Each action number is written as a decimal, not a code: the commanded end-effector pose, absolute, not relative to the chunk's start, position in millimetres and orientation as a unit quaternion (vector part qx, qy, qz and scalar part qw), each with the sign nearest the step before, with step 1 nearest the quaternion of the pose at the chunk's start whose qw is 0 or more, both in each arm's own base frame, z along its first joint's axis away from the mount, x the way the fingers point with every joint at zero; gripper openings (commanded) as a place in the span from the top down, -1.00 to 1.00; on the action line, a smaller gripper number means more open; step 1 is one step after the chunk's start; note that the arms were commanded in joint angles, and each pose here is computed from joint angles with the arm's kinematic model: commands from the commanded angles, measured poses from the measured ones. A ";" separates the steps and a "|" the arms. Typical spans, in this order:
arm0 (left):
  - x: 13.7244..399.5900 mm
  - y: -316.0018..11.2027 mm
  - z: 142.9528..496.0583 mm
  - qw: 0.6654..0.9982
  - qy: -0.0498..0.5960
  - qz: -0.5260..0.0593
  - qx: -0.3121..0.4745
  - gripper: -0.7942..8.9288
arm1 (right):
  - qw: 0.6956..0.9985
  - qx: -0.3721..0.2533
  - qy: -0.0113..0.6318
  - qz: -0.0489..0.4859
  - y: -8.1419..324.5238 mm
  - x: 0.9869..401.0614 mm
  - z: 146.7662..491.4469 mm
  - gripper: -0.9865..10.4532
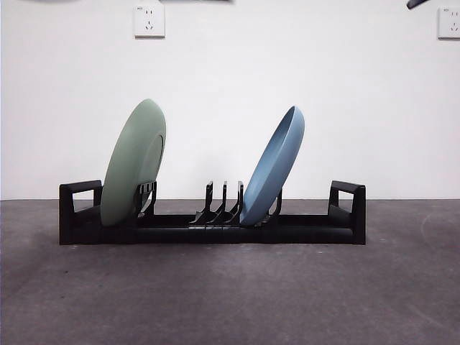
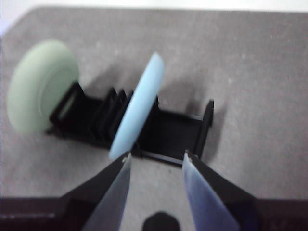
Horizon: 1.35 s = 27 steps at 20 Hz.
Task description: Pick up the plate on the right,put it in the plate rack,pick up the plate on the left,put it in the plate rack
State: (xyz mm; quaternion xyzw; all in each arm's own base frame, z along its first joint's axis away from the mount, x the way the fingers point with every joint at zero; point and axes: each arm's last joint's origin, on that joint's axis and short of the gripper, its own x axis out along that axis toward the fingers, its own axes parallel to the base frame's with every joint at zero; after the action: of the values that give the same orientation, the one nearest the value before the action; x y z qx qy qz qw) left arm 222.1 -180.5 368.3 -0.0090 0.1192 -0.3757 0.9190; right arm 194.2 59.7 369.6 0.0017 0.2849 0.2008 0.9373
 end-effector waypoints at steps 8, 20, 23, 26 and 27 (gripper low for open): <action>158.2 -102.4 387.5 0.960 0.172 -0.180 0.131 0.85 | 0.931 -0.032 0.301 0.206 58.8 191.5 364.9 0.86; 113.3 -65.6 301.8 0.975 0.165 -0.139 0.050 0.85 | 0.967 0.011 0.144 0.211 50.0 150.2 311.2 0.86; 104.6 -59.4 286.5 0.979 0.152 -0.133 0.042 0.85 | 0.974 0.007 0.136 0.182 48.7 139.4 300.9 0.85; 104.7 -59.3 287.2 0.979 0.148 -0.131 0.041 0.85 | 0.980 0.004 0.138 0.143 46.6 142.1 300.1 0.82; 104.8 -59.3 287.2 0.979 0.148 -0.131 0.041 0.84 | 0.981 0.014 0.142 0.133 46.5 143.3 299.2 0.82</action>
State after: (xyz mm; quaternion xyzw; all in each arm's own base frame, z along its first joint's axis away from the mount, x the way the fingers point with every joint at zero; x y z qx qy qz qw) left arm 104.0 -59.3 288.2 0.0448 0.1468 -0.1354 0.9788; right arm 141.6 46.4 304.0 0.0015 0.1336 0.1416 0.9809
